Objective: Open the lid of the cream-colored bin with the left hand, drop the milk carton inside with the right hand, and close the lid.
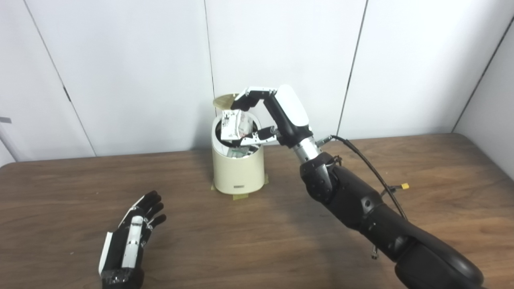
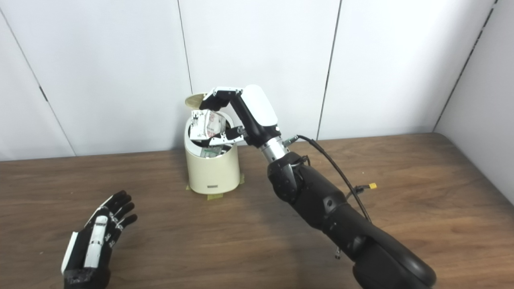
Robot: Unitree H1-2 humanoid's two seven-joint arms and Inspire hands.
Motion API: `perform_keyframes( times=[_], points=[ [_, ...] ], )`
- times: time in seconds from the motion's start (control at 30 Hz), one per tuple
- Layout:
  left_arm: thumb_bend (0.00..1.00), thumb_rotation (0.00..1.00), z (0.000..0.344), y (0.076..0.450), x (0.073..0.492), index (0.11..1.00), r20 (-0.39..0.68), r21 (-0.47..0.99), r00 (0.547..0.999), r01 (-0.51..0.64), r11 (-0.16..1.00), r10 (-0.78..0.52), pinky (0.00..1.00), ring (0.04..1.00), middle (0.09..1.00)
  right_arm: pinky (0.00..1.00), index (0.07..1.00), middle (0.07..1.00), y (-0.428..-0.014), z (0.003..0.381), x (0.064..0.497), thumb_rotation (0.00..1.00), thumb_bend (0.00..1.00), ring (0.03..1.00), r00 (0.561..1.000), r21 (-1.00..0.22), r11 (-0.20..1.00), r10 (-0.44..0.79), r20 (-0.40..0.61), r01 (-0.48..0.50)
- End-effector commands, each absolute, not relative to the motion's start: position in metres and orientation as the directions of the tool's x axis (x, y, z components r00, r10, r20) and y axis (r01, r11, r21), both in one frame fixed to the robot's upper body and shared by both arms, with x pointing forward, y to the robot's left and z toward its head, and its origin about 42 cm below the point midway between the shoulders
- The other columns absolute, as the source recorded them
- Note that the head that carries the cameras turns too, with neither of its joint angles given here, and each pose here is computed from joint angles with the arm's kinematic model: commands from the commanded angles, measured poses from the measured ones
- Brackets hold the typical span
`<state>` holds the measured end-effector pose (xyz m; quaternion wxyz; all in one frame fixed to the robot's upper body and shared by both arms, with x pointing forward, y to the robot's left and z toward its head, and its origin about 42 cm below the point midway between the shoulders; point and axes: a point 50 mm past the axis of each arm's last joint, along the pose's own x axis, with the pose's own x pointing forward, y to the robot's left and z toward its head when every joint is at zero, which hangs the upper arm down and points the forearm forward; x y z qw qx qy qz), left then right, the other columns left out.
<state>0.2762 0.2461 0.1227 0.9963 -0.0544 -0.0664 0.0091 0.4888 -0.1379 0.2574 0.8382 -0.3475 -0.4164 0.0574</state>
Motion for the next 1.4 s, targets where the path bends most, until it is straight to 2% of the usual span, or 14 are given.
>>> perform_keyframes(
  times=[0.0,0.13,0.2,0.73,0.83,0.9,0.97,1.03,1.1,1.17,1.23,1.3,1.33,1.37],
  points=[
    [0.19,0.75,0.127,0.242,0.277,0.83,0.161,-0.135,0.987,-0.003,0.991,0.025,0.81,0.864,0.858,0.63,0.725,0.735,-0.14,0.287,0.495,0.12,0.88,0.703,0.591,-0.586,0.779,0.37,0.717,0.224],
    [0.18,0.75,0.127,0.242,0.277,0.833,0.16,-0.135,0.987,0.001,0.991,0.02,0.81,0.866,0.86,0.77,0.895,0.899,-0.141,0.288,0.494,0.17,0.95,0.874,0.602,-0.585,0.784,0.369,0.708,0.208],
    [0.17,0.75,0.128,0.241,0.278,0.833,0.16,-0.133,0.987,0.0,0.991,0.021,0.81,0.865,0.86,0.79,0.928,0.93,-0.141,0.289,0.494,0.19,0.97,0.9,0.611,-0.58,0.79,0.365,0.702,0.195],
    [0.17,0.77,0.125,0.242,0.28,0.839,0.158,-0.115,0.987,0.002,0.993,0.017,0.81,0.865,0.861,0.78,0.884,0.901,-0.146,0.29,0.491,0.21,0.94,0.887,0.625,-0.542,0.82,0.328,0.708,0.184],
    [0.17,0.77,0.124,0.241,0.28,0.834,0.159,-0.111,0.987,0.005,0.994,0.013,0.81,0.862,0.858,0.74,0.85,0.87,-0.147,0.292,0.486,0.24,0.86,0.845,0.617,-0.476,0.859,0.274,0.738,0.188],
    [0.18,0.77,0.124,0.241,0.281,0.832,0.159,-0.111,0.987,0.005,0.994,0.012,0.81,0.862,0.857,0.63,0.766,0.786,-0.148,0.291,0.478,0.32,0.76,0.747,0.599,-0.391,0.894,0.194,0.777,0.218],
    [0.18,0.77,0.123,0.241,0.282,0.832,0.16,-0.106,0.987,0.007,0.994,0.011,0.81,0.861,0.857,0.5,0.632,0.643,-0.149,0.29,0.467,0.39,0.63,0.596,0.584,-0.281,0.93,0.096,0.806,0.235],
    [0.18,0.77,0.123,0.243,0.282,0.834,0.169,-0.1,0.986,0.013,0.995,0.004,0.81,0.864,0.86,0.42,0.524,0.542,-0.151,0.287,0.455,0.23,0.54,0.497,0.599,-0.158,0.966,0.003,0.8,0.205],
    [0.2,0.78,0.124,0.245,0.284,0.837,0.184,-0.081,0.983,0.023,0.996,-0.008,0.81,0.864,0.86,0.37,0.492,0.471,-0.154,0.284,0.446,0.18,0.51,0.431,0.623,-0.063,0.983,-0.059,0.78,0.173],
    [0.29,0.77,0.135,0.247,0.287,0.85,0.224,-0.029,0.974,0.044,0.999,-0.036,0.82,0.874,0.874,0.39,0.486,0.469,-0.163,0.281,0.433,0.17,0.5,0.43,0.654,-0.01,0.988,-0.093,0.751,0.152],
    [0.35,0.73,0.154,0.251,0.293,0.849,0.285,0.039,0.956,0.064,0.997,-0.073,0.83,0.873,0.875,0.46,0.492,0.543,-0.174,0.278,0.418,0.17,0.49,0.509,0.704,0.009,0.994,-0.085,0.705,0.11],
    [0.34,0.72,0.171,0.256,0.3,0.848,0.324,0.119,0.939,0.083,0.989,-0.118,0.84,0.875,0.873,0.56,0.496,0.644,-0.184,0.274,0.407,0.17,0.49,0.62,0.74,-0.006,0.998,-0.045,0.671,0.066],
    [0.34,0.73,0.186,0.259,0.306,0.849,0.338,0.218,0.926,0.098,0.971,-0.169,0.84,0.878,0.874,0.59,0.497,0.667,-0.191,0.268,0.399,0.17,0.49,0.645,0.755,-0.032,0.998,-0.014,0.656,0.046],
    [0.38,0.82,0.201,0.261,0.312,0.874,0.342,0.312,0.914,0.11,0.944,-0.219,0.89,0.916,0.899,0.68,0.676,0.739,-0.197,0.262,0.392,0.44,0.37,0.736,0.769,-0.045,0.999,0.011,0.639,0.022]
  ],
)
